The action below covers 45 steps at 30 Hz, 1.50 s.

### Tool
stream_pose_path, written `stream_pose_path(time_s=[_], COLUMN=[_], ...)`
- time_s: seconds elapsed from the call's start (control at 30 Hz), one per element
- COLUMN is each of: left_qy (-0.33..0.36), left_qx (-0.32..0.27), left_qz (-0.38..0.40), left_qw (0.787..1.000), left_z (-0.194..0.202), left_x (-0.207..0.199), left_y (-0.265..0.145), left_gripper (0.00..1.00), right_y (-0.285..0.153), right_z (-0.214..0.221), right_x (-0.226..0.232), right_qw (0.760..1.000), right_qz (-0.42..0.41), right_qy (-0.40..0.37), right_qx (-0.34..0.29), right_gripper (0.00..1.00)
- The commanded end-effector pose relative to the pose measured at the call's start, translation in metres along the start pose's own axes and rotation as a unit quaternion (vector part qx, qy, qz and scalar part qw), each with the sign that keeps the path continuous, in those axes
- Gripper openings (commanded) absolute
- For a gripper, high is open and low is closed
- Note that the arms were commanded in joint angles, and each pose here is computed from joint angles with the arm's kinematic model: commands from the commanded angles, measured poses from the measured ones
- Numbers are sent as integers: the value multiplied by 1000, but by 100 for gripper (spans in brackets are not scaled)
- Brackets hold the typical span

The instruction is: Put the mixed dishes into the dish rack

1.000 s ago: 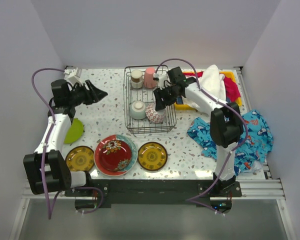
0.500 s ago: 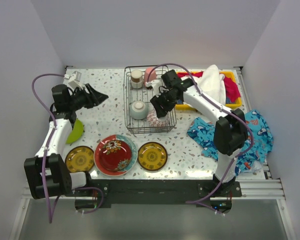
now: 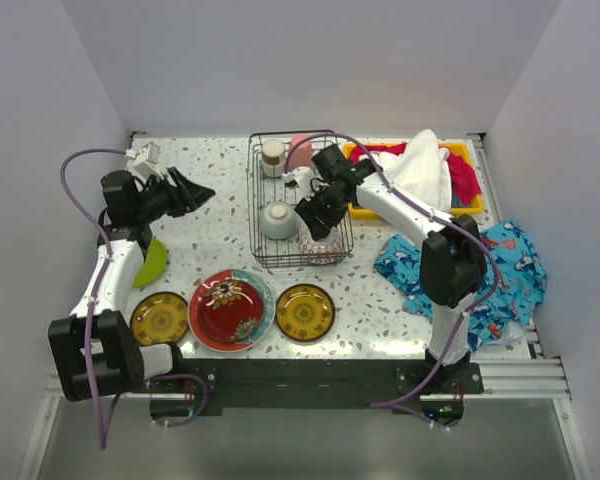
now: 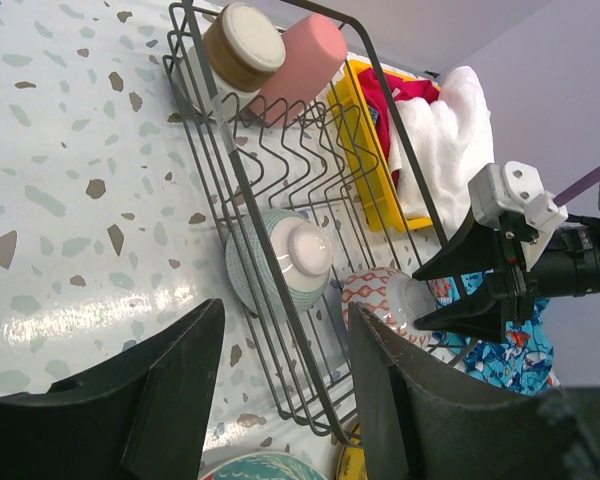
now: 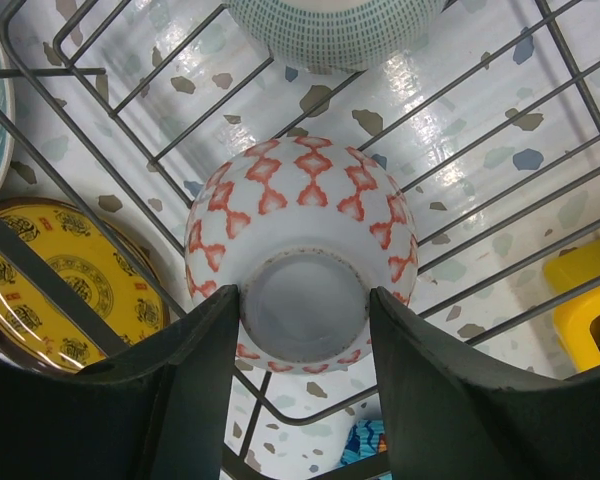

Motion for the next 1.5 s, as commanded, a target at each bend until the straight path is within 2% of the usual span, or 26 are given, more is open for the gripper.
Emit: stream_pose_path(time_s=[0.0, 0.07, 0.13, 0.27, 0.63, 0.73, 0.8, 0.83, 0.87, 1.07, 1.2, 1.27, 1.3, 1.37, 1.4, 1.43, 1.47], left_qy=[19, 25, 27, 21, 7, 2, -1, 0, 0, 15, 40, 29, 56, 68, 117, 135, 137], left_qx=[-21, -24, -25, -27, -31, -33, -33, -33, -34, -15, 8, 42, 46, 74, 72, 80, 102], left_qz=[17, 17, 17, 17, 6, 4, 3, 5, 5, 16, 1, -22, -39, -60, -75, -90, -111], left_qw=[999, 999, 999, 999, 999, 999, 999, 999, 999, 1000, 999, 998, 997, 993, 988, 984, 979], left_z=[-9, -12, -10, -6, 7, 9, 9, 8, 7, 6, 16, 29, 24, 28, 11, 6, 8], left_x=[-9, -11, -11, -11, -5, -3, -3, -4, -4, -7, 6, 15, 20, 26, 29, 32, 37], left_y=[-7, -9, -10, -13, -26, -29, -29, -30, -30, -29, -26, -29, -29, -35, -36, -38, -44], left_gripper=[57, 57, 57, 57, 57, 57, 57, 57, 57, 59, 59, 59, 59, 58, 58, 58, 58], right_y=[-16, -25, -23, -9, 3, 8, 11, 10, 7, -47, -71, -79, -80, -85, -86, -87, -87], right_z=[-10, -19, -18, -12, -40, -33, -25, -21, -18, -29, -34, -36, -37, -41, -43, -52, -54], right_x=[-9, -9, -11, -12, -7, -9, -12, -11, -11, 1, 9, 14, 16, 20, 20, 16, 13], right_qw=[999, 998, 998, 999, 998, 999, 998, 998, 998, 998, 997, 995, 994, 990, 988, 984, 983], right_qz=[39, 46, 49, 40, 40, 44, 52, 51, 55, 55, 51, 44, 40, 30, 30, 39, 45], right_qy=[-13, -21, -23, -13, -20, -22, -22, -22, -22, -32, -32, -27, -20, -18, -13, -14, -9], right_qx=[-16, -38, -33, -10, -33, -19, -3, 5, 10, -27, -58, -88, -101, -139, -151, -173, -180], right_gripper=[55, 56, 57, 41, 40, 42, 47, 56, 59, 73, 75, 75, 75, 75, 75, 75, 75])
Point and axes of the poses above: each gripper's point midway between its finger pads, its own y axis out along the fingers, its own x axis along the line the jaws close on, z = x × y, the point moved 1 cm from there along -y, back along the fingers
